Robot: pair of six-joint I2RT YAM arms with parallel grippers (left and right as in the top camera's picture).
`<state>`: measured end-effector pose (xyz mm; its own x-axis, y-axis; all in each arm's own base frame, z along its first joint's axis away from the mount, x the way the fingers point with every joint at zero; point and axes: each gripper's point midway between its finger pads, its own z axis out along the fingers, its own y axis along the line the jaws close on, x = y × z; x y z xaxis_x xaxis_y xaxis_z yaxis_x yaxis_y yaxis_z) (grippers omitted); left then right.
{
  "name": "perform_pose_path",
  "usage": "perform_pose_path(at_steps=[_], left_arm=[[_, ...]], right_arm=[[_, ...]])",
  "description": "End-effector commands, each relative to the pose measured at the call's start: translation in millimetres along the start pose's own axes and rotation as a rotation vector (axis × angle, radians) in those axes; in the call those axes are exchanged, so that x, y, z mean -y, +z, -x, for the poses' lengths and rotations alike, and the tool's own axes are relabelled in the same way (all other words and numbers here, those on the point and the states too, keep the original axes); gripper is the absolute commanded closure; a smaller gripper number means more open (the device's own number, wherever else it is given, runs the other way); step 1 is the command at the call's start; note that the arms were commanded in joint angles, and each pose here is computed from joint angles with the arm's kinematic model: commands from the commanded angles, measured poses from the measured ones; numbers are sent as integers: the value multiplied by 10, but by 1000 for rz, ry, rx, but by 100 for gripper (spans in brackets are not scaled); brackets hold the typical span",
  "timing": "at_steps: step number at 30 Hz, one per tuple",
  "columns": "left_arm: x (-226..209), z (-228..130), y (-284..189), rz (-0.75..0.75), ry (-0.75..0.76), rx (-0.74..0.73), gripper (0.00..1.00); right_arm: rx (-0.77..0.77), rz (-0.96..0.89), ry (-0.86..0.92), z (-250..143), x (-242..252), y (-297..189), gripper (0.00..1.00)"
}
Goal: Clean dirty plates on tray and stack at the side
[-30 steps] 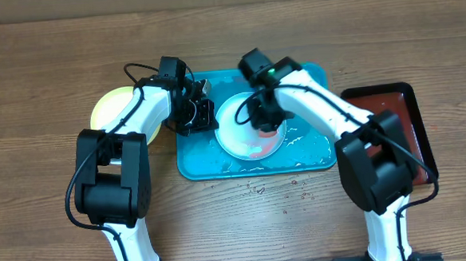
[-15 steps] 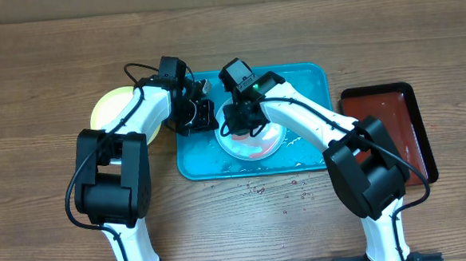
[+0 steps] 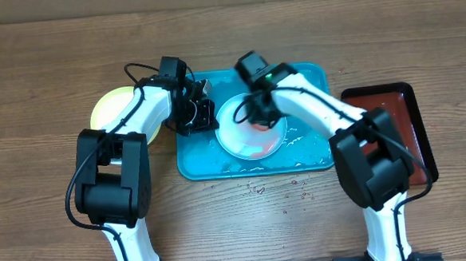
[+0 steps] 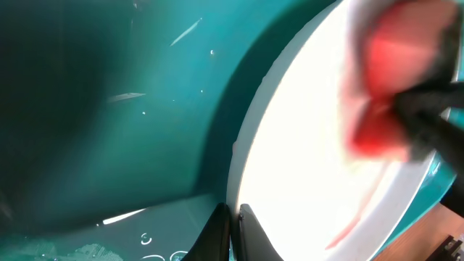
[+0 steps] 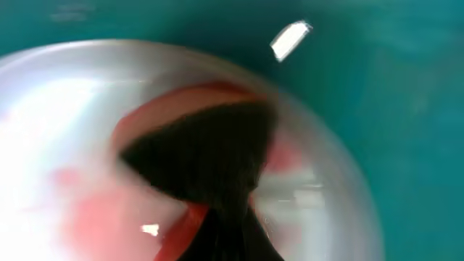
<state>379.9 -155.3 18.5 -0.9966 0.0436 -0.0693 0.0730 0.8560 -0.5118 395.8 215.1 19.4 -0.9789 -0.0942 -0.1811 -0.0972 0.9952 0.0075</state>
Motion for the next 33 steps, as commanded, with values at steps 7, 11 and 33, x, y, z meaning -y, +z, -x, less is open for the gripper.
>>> perform_pose_path(at_steps=[7, 11, 33], left_arm=[[-110, 8, 31, 60, 17, 4, 96], [-219, 63, 44, 157, 41, 30, 96], [-75, 60, 313, 260, 182, 31, 96]], right_arm=[[-97, -18, 76, -90, 326, 4, 96], [-107, 59, 79, -90, 185, 3, 96], [-110, 160, 82, -47, 6, -91, 96]])
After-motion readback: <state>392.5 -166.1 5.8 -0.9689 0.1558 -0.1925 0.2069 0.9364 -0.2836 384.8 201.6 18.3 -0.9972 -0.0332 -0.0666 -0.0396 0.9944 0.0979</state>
